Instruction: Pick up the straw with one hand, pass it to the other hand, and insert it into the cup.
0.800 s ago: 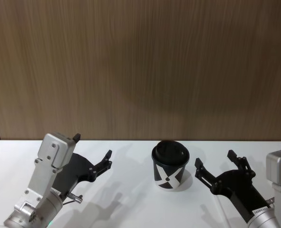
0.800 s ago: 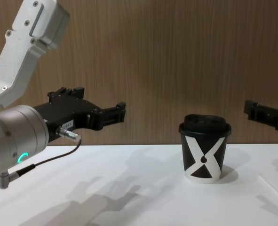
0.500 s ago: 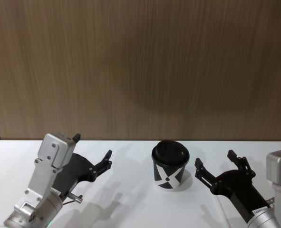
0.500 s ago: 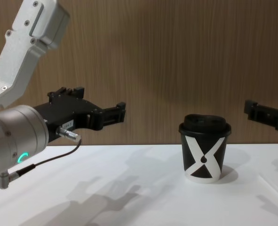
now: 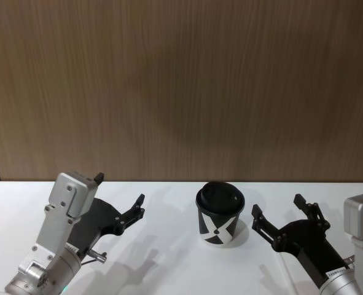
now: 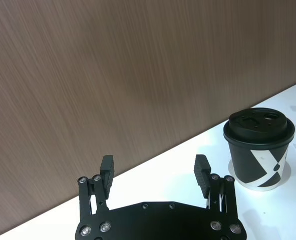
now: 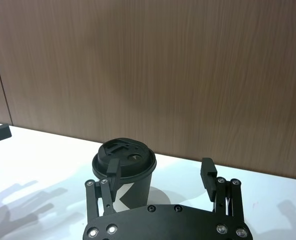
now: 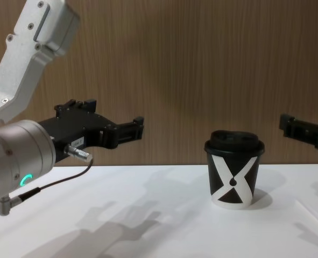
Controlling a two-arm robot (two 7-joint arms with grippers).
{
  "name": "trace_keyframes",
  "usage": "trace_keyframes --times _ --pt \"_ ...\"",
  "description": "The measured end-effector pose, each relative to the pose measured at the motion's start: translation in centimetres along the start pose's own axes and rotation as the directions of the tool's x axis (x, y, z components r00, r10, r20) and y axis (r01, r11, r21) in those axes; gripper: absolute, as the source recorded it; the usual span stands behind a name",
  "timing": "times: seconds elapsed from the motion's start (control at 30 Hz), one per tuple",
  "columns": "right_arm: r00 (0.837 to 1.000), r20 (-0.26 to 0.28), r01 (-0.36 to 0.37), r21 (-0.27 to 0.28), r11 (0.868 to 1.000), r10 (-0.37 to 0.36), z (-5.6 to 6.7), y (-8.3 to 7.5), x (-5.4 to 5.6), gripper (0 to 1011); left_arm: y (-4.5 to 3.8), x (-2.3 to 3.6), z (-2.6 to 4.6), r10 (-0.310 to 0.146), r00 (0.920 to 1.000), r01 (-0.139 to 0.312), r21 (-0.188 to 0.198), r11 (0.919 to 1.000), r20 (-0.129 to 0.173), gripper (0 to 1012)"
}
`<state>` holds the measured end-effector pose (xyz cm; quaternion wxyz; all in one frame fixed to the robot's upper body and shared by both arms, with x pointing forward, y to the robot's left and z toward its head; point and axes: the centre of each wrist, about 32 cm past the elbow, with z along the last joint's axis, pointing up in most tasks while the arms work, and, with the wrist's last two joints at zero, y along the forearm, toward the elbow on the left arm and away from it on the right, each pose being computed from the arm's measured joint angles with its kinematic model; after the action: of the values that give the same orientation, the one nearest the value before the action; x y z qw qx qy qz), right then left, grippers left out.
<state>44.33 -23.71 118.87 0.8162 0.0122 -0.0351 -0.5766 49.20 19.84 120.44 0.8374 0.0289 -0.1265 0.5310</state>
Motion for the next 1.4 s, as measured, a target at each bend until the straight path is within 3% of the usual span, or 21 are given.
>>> trace_keyframes --times 1.1,1.4 --pt "1.0 0.001 0.001 -0.002 1.0 -0.001 0.0 -0.1 0.1 1001 0.0 0.0 0.0 0.0 1.0 0.0 0.0 1.0 0.0 1003" --pt "0.999 0.034 0.017 -0.054 0.998 -0.015 0.1 -1.4 1.3 1001 0.0 0.0 0.0 0.0 1.0 0.0 0.0 1.0 0.0 1003"
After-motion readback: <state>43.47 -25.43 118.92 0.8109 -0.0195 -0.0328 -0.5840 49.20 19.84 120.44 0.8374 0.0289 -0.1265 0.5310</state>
